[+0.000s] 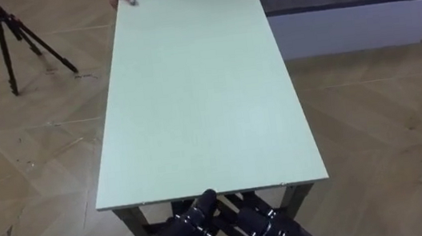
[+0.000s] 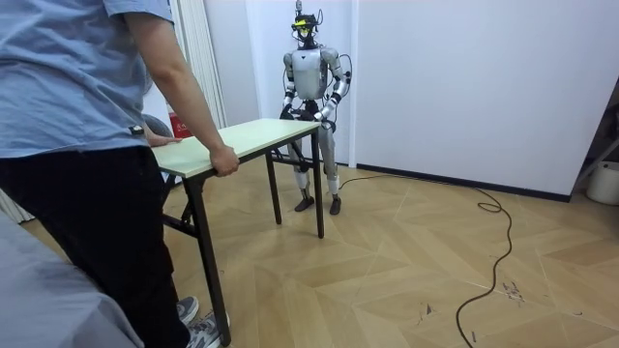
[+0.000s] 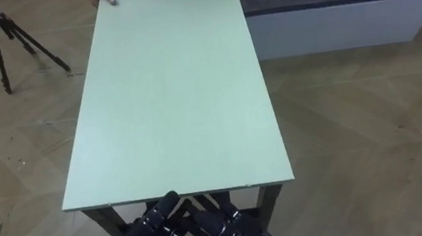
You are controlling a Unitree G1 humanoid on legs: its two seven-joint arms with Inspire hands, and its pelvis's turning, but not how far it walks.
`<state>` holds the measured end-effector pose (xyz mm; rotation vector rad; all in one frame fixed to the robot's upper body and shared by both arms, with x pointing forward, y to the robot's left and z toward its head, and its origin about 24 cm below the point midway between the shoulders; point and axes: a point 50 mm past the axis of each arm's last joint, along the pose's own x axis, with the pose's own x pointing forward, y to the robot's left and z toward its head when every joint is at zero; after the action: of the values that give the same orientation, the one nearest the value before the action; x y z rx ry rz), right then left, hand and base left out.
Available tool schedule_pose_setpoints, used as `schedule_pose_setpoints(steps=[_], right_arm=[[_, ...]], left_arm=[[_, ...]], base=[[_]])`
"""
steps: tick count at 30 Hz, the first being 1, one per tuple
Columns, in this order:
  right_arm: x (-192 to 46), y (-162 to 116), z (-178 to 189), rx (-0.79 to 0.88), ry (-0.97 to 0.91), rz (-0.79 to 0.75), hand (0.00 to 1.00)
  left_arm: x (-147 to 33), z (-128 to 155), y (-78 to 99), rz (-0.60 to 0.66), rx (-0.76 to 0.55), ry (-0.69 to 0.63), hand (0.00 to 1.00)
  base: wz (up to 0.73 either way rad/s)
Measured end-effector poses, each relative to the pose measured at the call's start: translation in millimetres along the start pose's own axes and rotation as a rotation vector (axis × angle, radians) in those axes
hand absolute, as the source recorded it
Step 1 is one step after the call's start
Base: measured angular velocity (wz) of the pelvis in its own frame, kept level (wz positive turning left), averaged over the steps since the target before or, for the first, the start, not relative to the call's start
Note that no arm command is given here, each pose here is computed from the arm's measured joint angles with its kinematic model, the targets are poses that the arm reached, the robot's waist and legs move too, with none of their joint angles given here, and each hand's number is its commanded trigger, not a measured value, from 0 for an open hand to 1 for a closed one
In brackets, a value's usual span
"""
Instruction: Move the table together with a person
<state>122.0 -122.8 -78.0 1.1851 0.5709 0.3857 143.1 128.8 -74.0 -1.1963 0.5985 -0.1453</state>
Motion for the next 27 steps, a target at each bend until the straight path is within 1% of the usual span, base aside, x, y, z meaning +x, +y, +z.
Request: schedule_pose_setpoints(steps=[1, 5, 10, 13, 19, 24, 27], right_arm=[[0, 3, 2, -0.003, 0.002, 0.019, 0.00], [-4, 5, 5, 0.012, -0.002, 0.033, 0.00], [-6, 5, 6, 0.032, -0.005, 0.031, 0.00], [-5, 6, 6, 0.057, -0.022, 0.030, 0.00], [-5, 7, 8, 0.073, -0.031, 0.018, 0.00], [-6, 6, 10, 0.088, -0.036, 0.010, 0.00], [-7, 4, 17, 0.091, -0.064, -0.022, 0.00]], left_arm=[[0.2, 2, -3.6, -0.016, 0.004, -0.004, 0.00], [-0.2, 5, -9.2, -0.047, -0.075, -0.033, 0.00], [-0.3, 7, -9.5, -0.051, -0.100, -0.043, 0.00], [-0.4, 10, -9.6, -0.055, -0.137, -0.068, 0.00], [-2.8, 25, -6.9, -0.040, -0.139, -0.144, 0.00], [-4.4, 31, -4.9, -0.027, -0.142, -0.165, 0.00], [-5.2, 36, -3.4, -0.005, -0.143, -0.184, 0.00]], base=[[0.04], [0.01], [-0.03], [0.00], [0.01], [0.01], [0.05]])
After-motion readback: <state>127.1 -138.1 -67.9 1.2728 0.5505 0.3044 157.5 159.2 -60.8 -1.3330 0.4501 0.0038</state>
